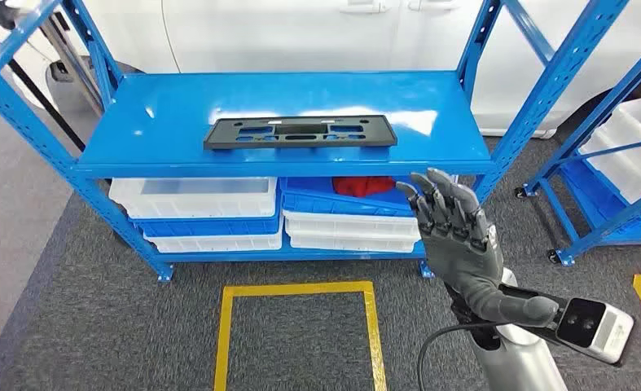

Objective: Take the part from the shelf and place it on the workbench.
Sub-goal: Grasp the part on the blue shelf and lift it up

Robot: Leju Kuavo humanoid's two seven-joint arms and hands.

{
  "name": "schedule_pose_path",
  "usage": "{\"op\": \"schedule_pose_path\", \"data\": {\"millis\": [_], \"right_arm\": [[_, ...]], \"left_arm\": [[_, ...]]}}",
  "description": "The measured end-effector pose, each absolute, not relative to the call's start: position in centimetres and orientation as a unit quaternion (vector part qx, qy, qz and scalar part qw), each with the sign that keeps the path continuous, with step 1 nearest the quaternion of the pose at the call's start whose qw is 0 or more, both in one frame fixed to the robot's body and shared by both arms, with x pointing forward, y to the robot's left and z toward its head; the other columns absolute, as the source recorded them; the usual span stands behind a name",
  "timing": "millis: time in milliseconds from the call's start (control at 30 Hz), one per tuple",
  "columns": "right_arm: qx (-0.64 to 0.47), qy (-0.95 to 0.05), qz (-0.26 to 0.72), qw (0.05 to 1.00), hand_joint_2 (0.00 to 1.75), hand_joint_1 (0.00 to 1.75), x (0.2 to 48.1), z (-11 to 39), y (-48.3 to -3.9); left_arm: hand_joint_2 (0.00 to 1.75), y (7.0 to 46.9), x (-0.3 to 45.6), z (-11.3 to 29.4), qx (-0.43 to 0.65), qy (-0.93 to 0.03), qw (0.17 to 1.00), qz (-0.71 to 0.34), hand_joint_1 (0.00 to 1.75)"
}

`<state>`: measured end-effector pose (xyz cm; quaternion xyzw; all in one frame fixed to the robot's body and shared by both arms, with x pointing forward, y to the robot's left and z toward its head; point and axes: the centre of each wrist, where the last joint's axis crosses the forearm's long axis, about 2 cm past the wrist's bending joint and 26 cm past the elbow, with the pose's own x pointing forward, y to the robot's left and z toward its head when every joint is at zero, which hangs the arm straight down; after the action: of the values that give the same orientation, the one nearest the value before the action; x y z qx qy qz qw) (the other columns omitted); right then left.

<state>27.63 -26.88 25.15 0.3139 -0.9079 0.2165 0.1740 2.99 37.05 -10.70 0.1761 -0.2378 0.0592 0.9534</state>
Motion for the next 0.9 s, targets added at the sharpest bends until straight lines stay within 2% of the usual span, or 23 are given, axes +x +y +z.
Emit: {"op": "schedule_pose_path", "data": {"millis": [900], "right_arm": [[0.33, -0.897, 0.196, 0.218, 0.0, 0.0, 27.5, 22.5, -26.4]], "left_arm": [[0.0, 37.0, 2.6, -10.7, 0.168, -0.237, 0.955, 0.054, 0.0]]}}
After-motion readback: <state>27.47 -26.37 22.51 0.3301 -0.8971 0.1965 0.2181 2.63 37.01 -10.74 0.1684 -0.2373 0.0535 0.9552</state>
